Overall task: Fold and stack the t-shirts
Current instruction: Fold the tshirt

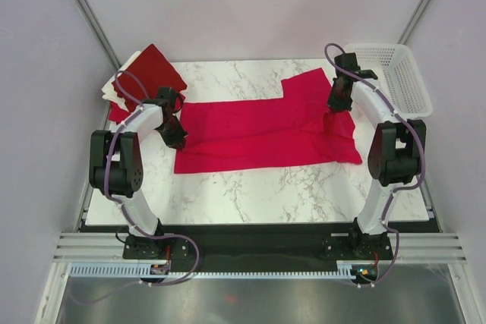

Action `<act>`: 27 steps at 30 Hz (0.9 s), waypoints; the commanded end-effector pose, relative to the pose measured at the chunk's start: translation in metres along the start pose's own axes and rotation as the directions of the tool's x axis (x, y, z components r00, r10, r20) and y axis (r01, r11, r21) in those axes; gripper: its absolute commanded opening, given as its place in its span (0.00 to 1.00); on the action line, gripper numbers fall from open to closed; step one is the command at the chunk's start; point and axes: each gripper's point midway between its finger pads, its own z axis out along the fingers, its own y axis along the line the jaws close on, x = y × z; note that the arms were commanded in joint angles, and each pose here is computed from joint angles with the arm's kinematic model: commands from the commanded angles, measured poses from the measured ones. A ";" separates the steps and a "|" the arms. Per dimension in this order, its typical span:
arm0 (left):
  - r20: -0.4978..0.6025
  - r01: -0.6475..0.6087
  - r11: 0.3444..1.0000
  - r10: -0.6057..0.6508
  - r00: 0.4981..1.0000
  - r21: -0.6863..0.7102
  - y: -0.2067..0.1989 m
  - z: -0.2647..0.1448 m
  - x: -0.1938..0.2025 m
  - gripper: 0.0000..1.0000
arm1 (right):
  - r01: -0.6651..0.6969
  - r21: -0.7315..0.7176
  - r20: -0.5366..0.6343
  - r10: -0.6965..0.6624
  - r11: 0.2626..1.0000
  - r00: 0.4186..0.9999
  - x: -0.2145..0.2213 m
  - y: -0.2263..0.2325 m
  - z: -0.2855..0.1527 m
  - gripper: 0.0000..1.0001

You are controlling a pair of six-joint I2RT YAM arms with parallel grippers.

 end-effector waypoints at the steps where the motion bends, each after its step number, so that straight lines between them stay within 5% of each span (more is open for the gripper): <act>1: 0.072 0.002 1.000 0.000 0.997 -0.023 0.003 -0.008 -0.017 0.11 | 0.005 0.027 0.048 -0.006 1.000 0.999 -0.024 -0.002 0.002 0.00; 4: 0.051 -0.001 0.999 0.003 0.999 -0.042 0.008 0.000 -0.013 0.11 | 0.025 0.041 0.011 -0.026 0.999 1.000 -0.020 -0.002 0.020 0.08; 7: 0.038 -0.006 0.999 0.008 0.999 -0.037 0.006 0.003 -0.012 0.26 | 0.030 0.060 -0.006 -0.029 0.998 1.000 -0.019 -0.007 0.027 0.23; 9: 0.034 -0.025 1.000 0.025 0.999 -0.012 0.001 0.001 -0.013 0.59 | 0.027 0.099 0.008 -0.028 0.995 1.000 -0.023 -0.014 0.027 0.51; 10: 0.040 -0.025 1.000 0.025 0.999 -0.008 0.000 -0.002 -0.014 0.59 | 0.025 0.097 0.015 -0.027 0.995 1.000 -0.025 -0.014 0.025 0.63; 11: 0.060 -0.027 1.000 0.027 0.998 -0.002 -0.001 -0.008 -0.017 0.72 | 0.027 0.120 0.026 -0.030 0.992 0.999 -0.028 -0.018 0.022 0.79; 12: 0.077 -0.026 1.000 0.026 0.997 0.002 -0.001 -0.014 -0.020 0.77 | 0.019 0.123 0.051 -0.026 0.992 0.998 -0.036 -0.018 0.017 0.83; 15: 0.173 -0.033 0.998 0.025 0.985 0.046 -0.007 -0.046 -0.033 0.86 | 0.003 0.099 0.108 -0.013 0.995 0.994 -0.052 -0.014 -0.005 0.88; 21: 0.277 -0.052 0.994 0.023 0.961 0.101 -0.007 -0.091 -0.021 0.83 | -0.019 0.021 0.233 0.014 1.000 0.972 -0.056 -0.004 -0.067 0.89; 27: 0.167 -0.059 0.990 0.037 0.985 0.131 -0.008 -0.062 0.035 0.83 | -0.081 -0.085 0.166 0.094 0.993 0.982 0.048 -0.027 -0.062 0.89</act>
